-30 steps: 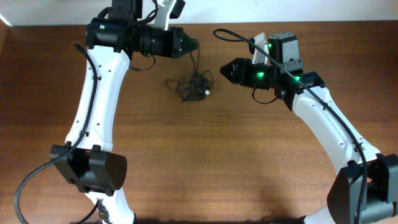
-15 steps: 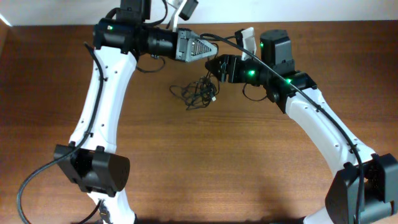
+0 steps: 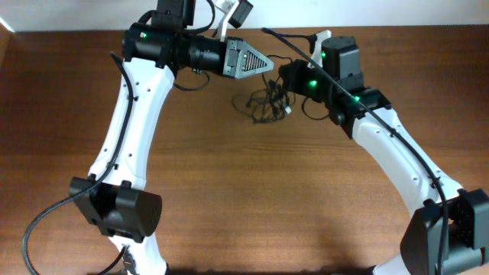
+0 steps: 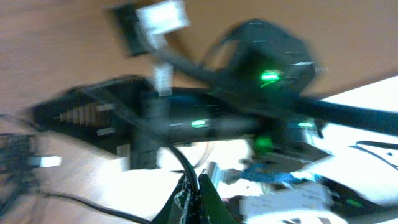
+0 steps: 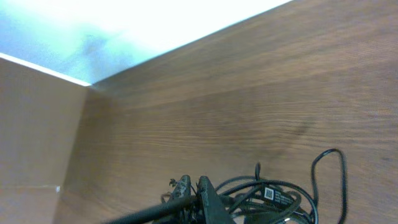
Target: Untangle cables
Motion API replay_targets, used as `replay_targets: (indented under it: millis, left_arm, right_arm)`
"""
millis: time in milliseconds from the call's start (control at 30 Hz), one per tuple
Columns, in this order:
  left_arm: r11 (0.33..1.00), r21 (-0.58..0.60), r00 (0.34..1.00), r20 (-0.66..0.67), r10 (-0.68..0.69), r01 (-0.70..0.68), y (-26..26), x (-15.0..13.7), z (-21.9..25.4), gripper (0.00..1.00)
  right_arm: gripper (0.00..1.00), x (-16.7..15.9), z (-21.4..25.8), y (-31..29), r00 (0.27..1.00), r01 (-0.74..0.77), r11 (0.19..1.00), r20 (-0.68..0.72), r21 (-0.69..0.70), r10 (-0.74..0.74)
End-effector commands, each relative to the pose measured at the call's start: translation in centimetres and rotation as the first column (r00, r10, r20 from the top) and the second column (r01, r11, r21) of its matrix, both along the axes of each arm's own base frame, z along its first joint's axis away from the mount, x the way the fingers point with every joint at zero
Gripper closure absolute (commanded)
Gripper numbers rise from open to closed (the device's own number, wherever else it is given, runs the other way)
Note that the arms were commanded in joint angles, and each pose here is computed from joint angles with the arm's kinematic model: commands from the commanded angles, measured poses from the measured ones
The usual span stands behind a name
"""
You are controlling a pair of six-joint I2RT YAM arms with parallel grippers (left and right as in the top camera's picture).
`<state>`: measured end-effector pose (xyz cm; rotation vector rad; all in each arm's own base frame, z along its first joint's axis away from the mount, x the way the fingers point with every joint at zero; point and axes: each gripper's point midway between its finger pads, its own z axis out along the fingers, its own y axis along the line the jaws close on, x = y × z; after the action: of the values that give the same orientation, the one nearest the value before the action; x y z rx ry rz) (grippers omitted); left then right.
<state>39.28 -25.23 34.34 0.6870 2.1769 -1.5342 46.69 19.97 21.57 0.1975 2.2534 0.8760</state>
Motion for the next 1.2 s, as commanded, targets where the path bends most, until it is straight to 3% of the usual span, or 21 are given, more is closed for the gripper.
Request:
replay_targets:
  millis: [0, 33, 133, 200, 300, 367, 433, 567, 700, 900, 967, 1000, 1167]
  left_arm:
    - [0.938, 0.259, 0.971, 0.113, 0.209, -0.232, 3.1, 3.7, -3.0, 0.98]
    - [0.898, 0.329, 0.956, 0.141, 0.258, -0.291, 4.2, 4.5, -4.1, 0.97]
    - [0.779, 0.469, 0.909, 0.221, 0.353, -0.416, 7.1, 6.3, -5.9, 0.81]
    - [0.751, 0.494, 0.899, 0.238, 0.369, -0.439, 7.7, 6.6, -6.2, 0.67]
    - [0.733, 0.512, 0.894, 0.242, 0.377, -0.448, 8.0, 6.9, -6.7, 0.34]
    - [0.733, 0.516, 0.896, 0.237, 0.376, -0.444, 8.0, 7.0, -7.1, 0.21]
    - [0.732, 0.524, 0.899, 0.225, 0.375, -0.436, 8.0, 7.0, -7.5, 0.18]
    - [0.741, 0.533, 0.912, 0.201, 0.358, -0.409, 7.5, 6.3, -7.9, 0.25]
    - [0.805, 0.513, 0.952, 0.22, 0.214, -0.299, 5.1, 5.0, -8.2, 0.29]
    - [0.841, 0.497, 0.974, 0.175, 0.144, -0.214, 1.7, 5.8, -12.4, 0.58]
    - [0.839, 0.503, 0.975, 0.169, 0.142, -0.209, 1.3, 6.4, -13.8, 0.87]
    - [0.837, 0.505, 0.974, 0.173, 0.144, -0.213, 1.2, 7.0, -14.4, 0.99]
    - [0.704, 0.599, 0.922, 0.301, 0.246, -0.383, 5.1, 10.3, -14.7, 1.0]
  right_arm:
    - [0.96, -0.5, 1.8, -1.6, 0.999, 0.015, 0.998, 0.052, -0.06, -0.012]
    - [0.96, -0.8, 1.9, -1.7, 0.999, 0.017, 0.998, 0.046, -0.066, -0.014]
    - [0.96, -2.2, 2.9, -2.2, 0.999, 0.006, 0.996, 0.043, -0.09, -0.002]
    - [0.96, -3.0, 3.9, -1.8, 0.997, -0.037, 0.996, 0.06, -0.08, 0.042]
    - [0.96, -4.8, 6.4, -0.8, 0.989, -0.11, 0.994, 0.098, -0.029, 0.112]
    - [0.96, -5.9, 8.0, -0.6, 0.983, -0.141, 0.99, 0.122, -0.005, 0.14]
    - [0.96, -7.0, 9.3, -0.7, 0.981, -0.142, 0.99, 0.133, 0.009, 0.14]
    - [0.96, -7.7, 9.6, -1.1, 0.986, -0.127, 0.992, 0.11, 0.021, 0.124]
    - [0.96, -8.0, 9.2, -1.0, 0.989, -0.126, 0.991, 0.085, 0.032, 0.123]
    - [0.96, -8.2, 9.3, -0.7, 0.986, -0.145, 0.989, 0.084, 0.043, 0.141]
    - [0.96, -8.2, 9.3, -0.7, 0.986, -0.148, 0.988, 0.082, 0.044, 0.144]
    - [0.96, -8.3, 9.3, -0.6, 0.985, -0.154, 0.987, 0.082, 0.047, 0.15]
    - [0.96, -8.7, 6.9, -2.3, 0.997, -0.074, 0.997, -0.016, -0.025, 0.074]
